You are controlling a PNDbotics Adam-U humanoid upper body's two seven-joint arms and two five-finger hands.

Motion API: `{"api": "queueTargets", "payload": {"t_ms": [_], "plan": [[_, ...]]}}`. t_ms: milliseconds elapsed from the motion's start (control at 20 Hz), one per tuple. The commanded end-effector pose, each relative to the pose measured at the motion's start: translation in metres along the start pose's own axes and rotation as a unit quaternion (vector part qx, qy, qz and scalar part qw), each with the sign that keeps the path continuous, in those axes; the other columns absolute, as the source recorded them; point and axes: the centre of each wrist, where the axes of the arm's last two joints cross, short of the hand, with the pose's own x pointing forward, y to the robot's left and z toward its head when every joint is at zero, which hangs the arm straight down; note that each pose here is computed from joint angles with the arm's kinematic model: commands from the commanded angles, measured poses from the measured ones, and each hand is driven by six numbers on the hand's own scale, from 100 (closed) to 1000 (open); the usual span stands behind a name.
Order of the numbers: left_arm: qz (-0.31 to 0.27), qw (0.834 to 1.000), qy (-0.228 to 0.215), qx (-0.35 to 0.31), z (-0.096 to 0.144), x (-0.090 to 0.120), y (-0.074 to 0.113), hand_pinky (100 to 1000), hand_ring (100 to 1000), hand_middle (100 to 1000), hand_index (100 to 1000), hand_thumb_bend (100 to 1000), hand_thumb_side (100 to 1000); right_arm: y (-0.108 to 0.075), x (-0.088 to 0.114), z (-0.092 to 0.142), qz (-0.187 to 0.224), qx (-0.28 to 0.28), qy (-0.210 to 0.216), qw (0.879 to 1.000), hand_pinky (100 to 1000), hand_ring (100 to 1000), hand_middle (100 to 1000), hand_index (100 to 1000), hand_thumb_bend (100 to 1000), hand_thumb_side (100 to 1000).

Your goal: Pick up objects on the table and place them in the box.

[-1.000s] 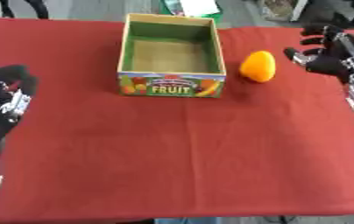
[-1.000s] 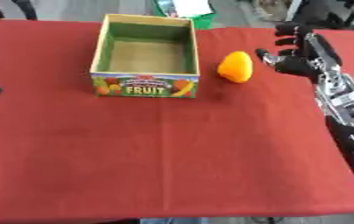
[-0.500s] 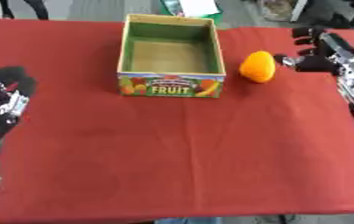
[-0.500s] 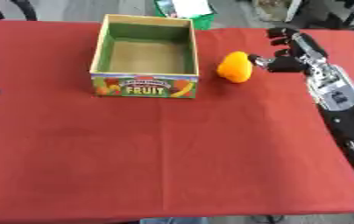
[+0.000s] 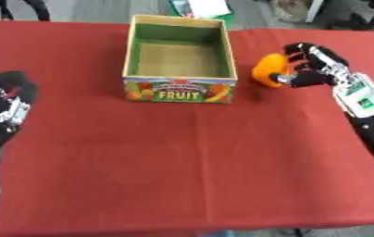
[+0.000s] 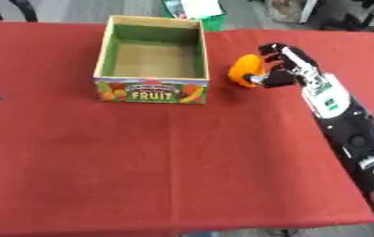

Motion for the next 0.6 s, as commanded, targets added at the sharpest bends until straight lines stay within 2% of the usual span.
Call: {"api": "queueTargets", "payload": {"t_ms": [50,150,200,350,400,450,500,600], "plan": [[-0.004,1.000,-0.014,-0.005,-0.0039,0.0082,0.0027,725,823,714,649,549,399,-0.0085,0.0064,-0.0040,0.022,-0.006,-0.001,1.000,746,804,785,859,487,159],[-0.005,1.000,-0.014,-0.005,-0.0040,0.0083,0.0029,725,823,714,649,548,399,-0.0056,0.0057,-0.0050,0.028,-0.016,0.005,0.999,716,763,734,822,451,100],[-0.005,1.000,-0.014,-0.005,-0.0041,0.0085,0.0029,725,823,714,649,549,399,-0.0046,0.0053,-0.0052,0.031,-0.024,0.009,0.999,692,729,663,773,391,100],[-0.005,1.000,-0.015,-0.005,-0.0043,0.0088,0.0029,725,823,714,648,549,398,-0.0017,0.0047,-0.0059,0.042,-0.059,0.021,0.997,651,659,533,653,265,100],[-0.004,1.000,-0.015,-0.005,-0.0044,0.0088,0.0029,724,823,714,648,549,399,-0.0014,0.0049,-0.0061,0.047,-0.075,0.025,0.996,607,601,419,526,162,100],[-0.004,1.000,-0.015,-0.005,-0.0044,0.0088,0.0028,724,823,714,648,549,399,-0.0013,0.0054,-0.0062,0.049,-0.093,0.027,0.994,603,596,409,515,152,100],[-0.004,1.000,-0.015,-0.005,-0.0044,0.0088,0.0029,724,823,714,648,550,398,-0.0015,0.0063,-0.0064,0.050,-0.109,0.027,0.992,570,556,328,432,105,100],[-0.005,1.000,-0.015,-0.005,-0.0043,0.0088,0.0031,725,823,714,648,550,398,-0.0031,0.0101,-0.0068,0.048,-0.138,0.020,0.989,558,537,290,396,104,100]]}}
